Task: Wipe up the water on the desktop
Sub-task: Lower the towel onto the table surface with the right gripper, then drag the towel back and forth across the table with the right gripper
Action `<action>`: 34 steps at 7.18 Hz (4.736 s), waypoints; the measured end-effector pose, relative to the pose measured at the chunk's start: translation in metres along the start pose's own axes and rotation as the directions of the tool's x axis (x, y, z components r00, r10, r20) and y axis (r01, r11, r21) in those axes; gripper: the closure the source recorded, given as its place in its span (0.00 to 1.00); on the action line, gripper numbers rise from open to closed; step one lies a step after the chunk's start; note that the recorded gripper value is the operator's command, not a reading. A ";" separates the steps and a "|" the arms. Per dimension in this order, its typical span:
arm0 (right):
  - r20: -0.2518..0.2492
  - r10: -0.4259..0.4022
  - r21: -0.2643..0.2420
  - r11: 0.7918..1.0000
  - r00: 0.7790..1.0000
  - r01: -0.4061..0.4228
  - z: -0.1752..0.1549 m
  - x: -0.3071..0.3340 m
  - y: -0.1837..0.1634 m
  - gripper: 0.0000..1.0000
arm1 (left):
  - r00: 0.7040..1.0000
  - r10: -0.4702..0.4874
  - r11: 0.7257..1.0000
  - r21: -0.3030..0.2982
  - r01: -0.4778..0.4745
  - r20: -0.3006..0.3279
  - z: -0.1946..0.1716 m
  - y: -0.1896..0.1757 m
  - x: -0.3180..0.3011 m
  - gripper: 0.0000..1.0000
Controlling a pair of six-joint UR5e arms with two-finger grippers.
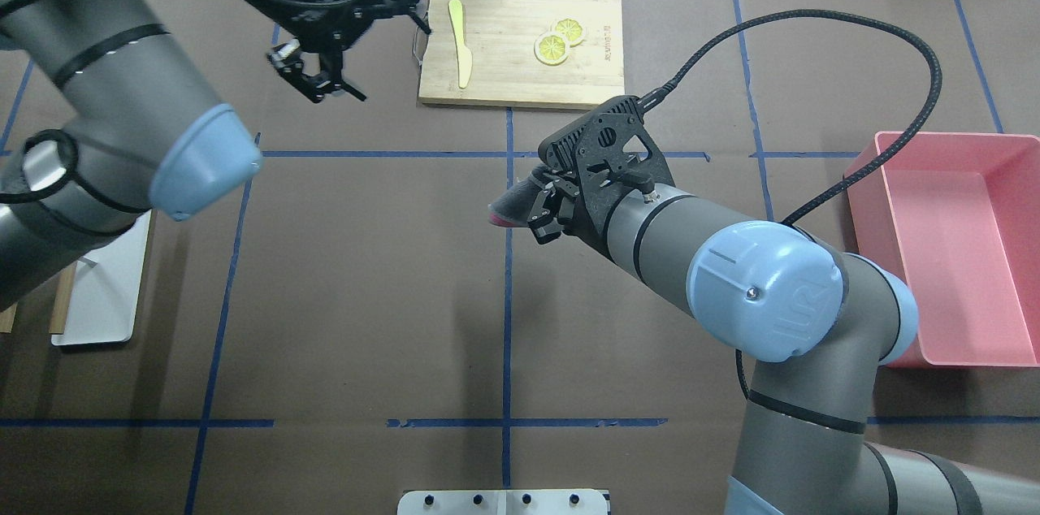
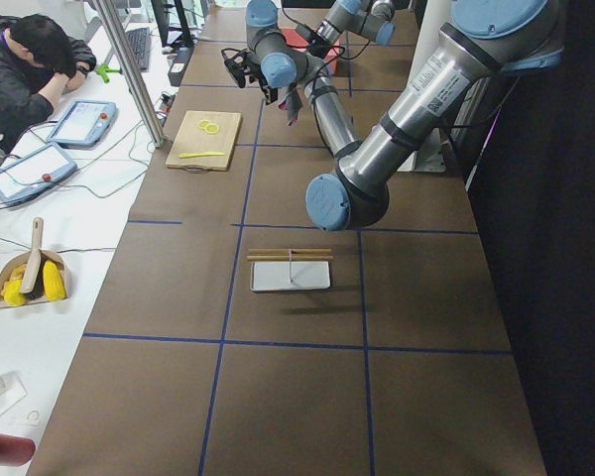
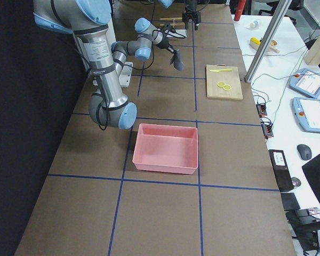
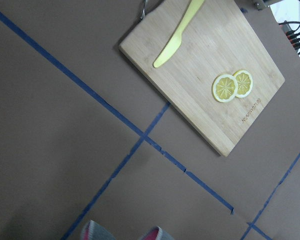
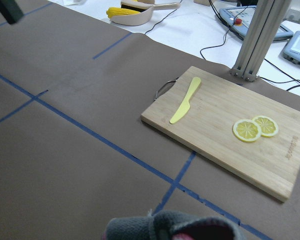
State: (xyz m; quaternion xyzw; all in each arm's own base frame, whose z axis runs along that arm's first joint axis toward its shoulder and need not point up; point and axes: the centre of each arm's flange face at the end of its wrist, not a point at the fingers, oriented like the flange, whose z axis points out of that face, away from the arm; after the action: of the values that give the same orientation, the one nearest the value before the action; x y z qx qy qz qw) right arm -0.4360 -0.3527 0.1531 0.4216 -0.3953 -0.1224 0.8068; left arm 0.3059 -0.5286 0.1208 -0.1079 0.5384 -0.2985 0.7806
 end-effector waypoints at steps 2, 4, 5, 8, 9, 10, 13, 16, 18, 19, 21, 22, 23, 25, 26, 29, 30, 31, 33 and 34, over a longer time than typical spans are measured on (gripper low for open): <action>-0.059 -0.002 -0.152 0.988 0.998 -0.007 0.001 0.035 -0.005 1.00 | 0.999 0.049 0.999 -0.001 -0.049 0.003 -0.059 -0.063 -0.046 0.00; -0.111 0.033 -0.337 0.939 0.993 -0.069 -0.001 0.077 -0.007 1.00 | 0.989 0.146 0.989 0.028 -0.146 0.030 -0.102 -0.095 -0.086 0.00; -0.120 0.071 -0.424 0.898 0.990 -0.116 -0.003 0.093 -0.006 1.00 | 0.980 0.189 0.981 0.043 -0.191 0.056 -0.119 -0.104 -0.102 0.00; -0.123 0.228 -0.567 0.783 0.966 -0.257 0.000 0.076 0.016 1.00 | 0.942 0.306 0.946 0.066 -0.317 0.140 -0.159 -0.137 -0.154 0.00; -0.121 0.279 -0.617 0.731 0.953 -0.292 0.000 0.068 0.026 1.00 | 0.924 0.346 0.930 0.069 -0.360 0.163 -0.167 -0.151 -0.176 0.00; -0.146 0.323 -0.663 0.670 0.935 -0.335 0.002 0.067 0.037 1.00 | 0.905 0.383 0.914 0.068 -0.400 0.185 -0.173 -0.166 -0.200 0.00; -0.300 0.377 -0.700 0.537 0.876 -0.471 0.041 0.093 0.069 1.00 | 0.879 0.428 0.891 0.064 -0.449 0.210 -0.184 -0.180 -0.232 0.00; -0.345 0.396 -0.664 0.538 0.851 -0.520 0.109 0.151 0.078 1.00 | 0.876 0.435 0.887 0.068 -0.457 0.210 -0.188 -0.176 -0.236 0.00; -0.336 0.415 -0.649 0.549 0.846 -0.527 0.149 0.207 0.082 1.00 | 0.875 0.437 0.885 0.074 -0.459 0.207 -0.191 -0.169 -0.238 0.00; -0.333 0.426 -0.642 0.551 0.841 -0.533 0.155 0.235 0.078 1.00 | 0.876 0.437 0.885 0.076 -0.459 0.205 -0.192 -0.167 -0.238 0.00; -0.344 0.445 -0.612 0.562 0.827 -0.557 0.150 0.282 0.061 1.00 | 0.877 0.435 0.886 0.076 -0.457 0.205 -0.192 -0.167 -0.238 0.00; -0.353 0.456 -0.596 0.564 0.817 -0.572 0.147 0.299 0.053 1.00 | 0.878 0.433 0.887 0.076 -0.455 0.206 -0.192 -0.167 -0.239 0.00; -0.362 0.464 -0.582 0.565 0.808 -0.585 0.145 0.310 0.047 1.00 | 0.879 0.430 0.888 0.075 -0.453 0.206 -0.191 -0.167 -0.240 0.00; -0.354 0.465 -0.593 0.559 0.811 -0.579 0.152 0.291 0.047 1.00 | 0.876 0.433 0.888 0.067 -0.455 0.214 -0.188 -0.171 -0.247 0.00; -0.348 0.467 -0.607 0.549 0.813 -0.575 0.157 0.268 0.054 1.00 | 0.862 0.451 0.879 0.053 -0.475 0.232 -0.184 -0.175 -0.258 0.00; -0.330 0.497 -0.638 0.510 0.803 -0.577 0.151 0.185 0.074 1.00 | 0.794 0.519 0.834 0.016 -0.552 0.316 -0.173 -0.196 -0.291 0.00; -0.316 0.516 -0.650 0.493 0.796 -0.578 0.140 0.147 0.080 1.00 | 0.780 0.532 0.825 0.005 -0.565 0.330 -0.170 -0.202 -0.296 0.00; -0.303 0.534 -0.668 0.472 0.789 -0.576 0.128 0.109 0.088 1.00 | 0.771 0.539 0.821 -0.005 -0.571 0.338 -0.168 -0.207 -0.300 0.00; -0.292 0.552 -0.712 0.420 0.781 -0.563 0.105 0.037 0.115 1.00 | 0.765 0.541 0.819 -0.010 -0.574 0.350 -0.166 -0.212 -0.304 0.00; -0.295 0.560 -0.729 0.392 0.774 -0.561 0.094 0.011 0.128 1.00 | 0.764 0.541 0.818 -0.010 -0.575 0.353 -0.166 -0.213 -0.304 0.00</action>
State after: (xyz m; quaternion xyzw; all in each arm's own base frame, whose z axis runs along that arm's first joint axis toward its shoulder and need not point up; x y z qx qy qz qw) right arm -0.5156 -0.3350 0.2894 -0.1334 -0.4173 -0.0034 0.8989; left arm 0.0077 -0.4962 0.3952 0.0460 0.3876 -0.0557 0.9190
